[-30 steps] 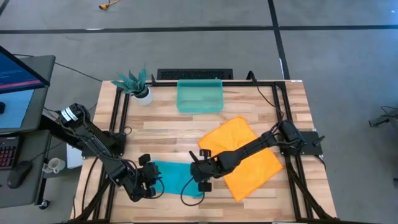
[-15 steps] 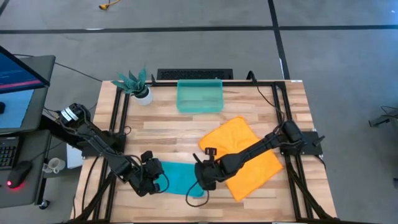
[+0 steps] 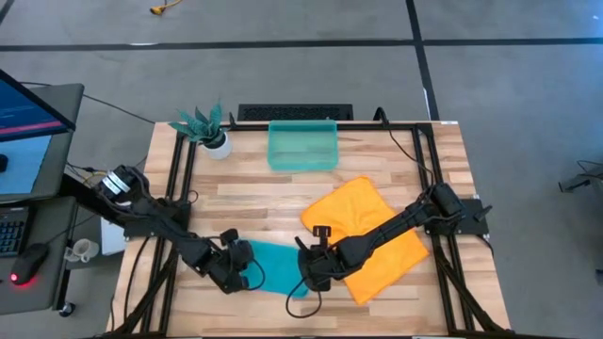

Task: Roll microfiber towels into tight, uniform cylinder then place into a basket
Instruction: Fold the blue microfiber cloth

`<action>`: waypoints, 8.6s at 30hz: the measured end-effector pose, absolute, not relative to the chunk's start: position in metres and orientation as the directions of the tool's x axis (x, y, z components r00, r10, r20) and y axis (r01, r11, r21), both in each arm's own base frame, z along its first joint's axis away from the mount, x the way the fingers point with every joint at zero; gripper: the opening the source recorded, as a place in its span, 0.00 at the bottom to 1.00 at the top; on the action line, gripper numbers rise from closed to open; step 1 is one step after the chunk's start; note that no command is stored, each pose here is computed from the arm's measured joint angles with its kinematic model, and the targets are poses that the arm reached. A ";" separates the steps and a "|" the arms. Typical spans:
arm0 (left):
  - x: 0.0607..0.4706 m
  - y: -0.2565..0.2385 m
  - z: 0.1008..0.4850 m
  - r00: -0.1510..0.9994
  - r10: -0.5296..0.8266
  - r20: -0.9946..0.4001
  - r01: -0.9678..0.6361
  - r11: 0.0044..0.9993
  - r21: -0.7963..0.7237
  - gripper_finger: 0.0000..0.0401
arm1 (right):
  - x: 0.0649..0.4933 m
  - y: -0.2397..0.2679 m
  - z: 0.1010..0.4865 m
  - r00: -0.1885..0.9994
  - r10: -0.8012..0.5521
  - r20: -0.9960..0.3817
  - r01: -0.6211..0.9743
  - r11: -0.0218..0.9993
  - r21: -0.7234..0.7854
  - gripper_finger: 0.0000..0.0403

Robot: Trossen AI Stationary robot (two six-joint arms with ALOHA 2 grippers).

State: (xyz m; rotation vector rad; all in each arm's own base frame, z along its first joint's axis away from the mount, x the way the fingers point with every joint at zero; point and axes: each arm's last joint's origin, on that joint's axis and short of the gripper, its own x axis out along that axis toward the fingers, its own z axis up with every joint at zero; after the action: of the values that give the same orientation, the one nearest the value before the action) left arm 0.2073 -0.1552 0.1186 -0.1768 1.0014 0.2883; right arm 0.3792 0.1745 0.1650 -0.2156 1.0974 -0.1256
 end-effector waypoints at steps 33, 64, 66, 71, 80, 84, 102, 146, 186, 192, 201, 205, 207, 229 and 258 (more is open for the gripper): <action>0.265 -0.150 0.123 0.739 0.226 -0.635 -0.187 0.974 0.129 0.00 | 0.354 0.193 0.191 0.503 -0.335 -0.796 0.216 0.941 -0.260 0.04; 0.211 -0.244 0.185 0.474 0.481 -0.738 -0.019 0.843 0.537 0.00 | 0.372 0.182 0.190 0.565 -0.347 -0.748 0.320 0.928 -0.189 0.04; 0.201 -0.240 0.183 0.491 0.552 -0.674 -0.105 0.806 0.583 0.00 | 0.371 0.182 0.190 0.565 -0.347 -0.749 0.317 0.929 -0.191 0.04; 0.184 -0.215 0.176 0.398 0.680 -0.615 -0.369 0.733 0.572 0.00 | 0.371 0.183 0.190 0.564 -0.343 -0.751 0.312 0.931 -0.190 0.05; 0.164 -0.166 0.171 0.476 0.602 -0.641 -0.527 0.779 0.341 0.00 | 0.371 0.183 0.190 0.564 -0.343 -0.752 0.312 0.931 -0.190 0.04; 0.163 -0.139 0.165 0.542 0.521 -0.659 -0.546 0.815 0.195 0.00 | 0.371 0.183 0.190 0.564 -0.342 -0.751 0.312 0.931 -0.190 0.05; 0.215 -0.066 0.127 0.432 0.462 -0.775 -0.644 0.759 0.093 0.00 | 0.372 0.182 0.190 0.567 -0.342 -0.750 0.313 0.931 -0.188 0.04; 0.200 -0.158 0.182 0.818 0.173 -0.548 -0.196 0.980 0.017 0.00 | 0.394 0.205 0.192 0.822 0.019 -0.569 0.002 0.999 0.037 0.04; 0.286 -0.085 0.103 0.632 0.331 -0.700 -0.477 0.879 -0.015 0.00 | 0.378 0.195 0.156 0.783 0.021 -0.622 0.068 0.991 0.119 0.04; 0.288 -0.097 0.109 0.672 0.290 -0.681 -0.376 0.926 0.024 0.00 | 0.382 0.181 0.153 0.756 -0.019 -0.654 0.117 0.987 0.107 0.04; 0.282 -0.131 0.130 0.682 0.270 -0.680 -0.304 0.950 0.072 0.00 | 0.381 0.180 0.149 0.773 0.010 -0.634 0.109 0.983 0.148 0.04; 0.271 -0.150 0.130 0.666 0.227 -0.710 -0.266 0.962 0.057 0.00 | 0.376 0.183 0.143 0.790 0.028 -0.613 0.097 0.981 0.169 0.03; 0.265 -0.159 0.129 0.672 0.198 -0.714 -0.258 0.966 0.024 0.00 | 0.375 0.183 0.142 0.792 0.029 -0.609 0.096 0.981 0.171 0.03; 0.237 -0.178 0.121 0.611 0.215 -0.762 -0.327 0.945 0.005 0.00 | 0.387 0.183 0.100 0.847 0.030 -0.531 0.073 0.983 0.171 0.03; 0.230 -0.191 0.144 0.643 0.248 -0.725 -0.241 0.964 0.116 0.00 | 0.387 0.180 0.110 0.828 0.086 -0.554 0.031 0.980 0.198 0.05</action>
State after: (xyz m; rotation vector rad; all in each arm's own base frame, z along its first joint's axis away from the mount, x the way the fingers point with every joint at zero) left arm 0.2300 -0.1905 0.1435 0.0092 0.8268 0.2786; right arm 0.3867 0.1796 0.1105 0.2028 0.5949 0.0292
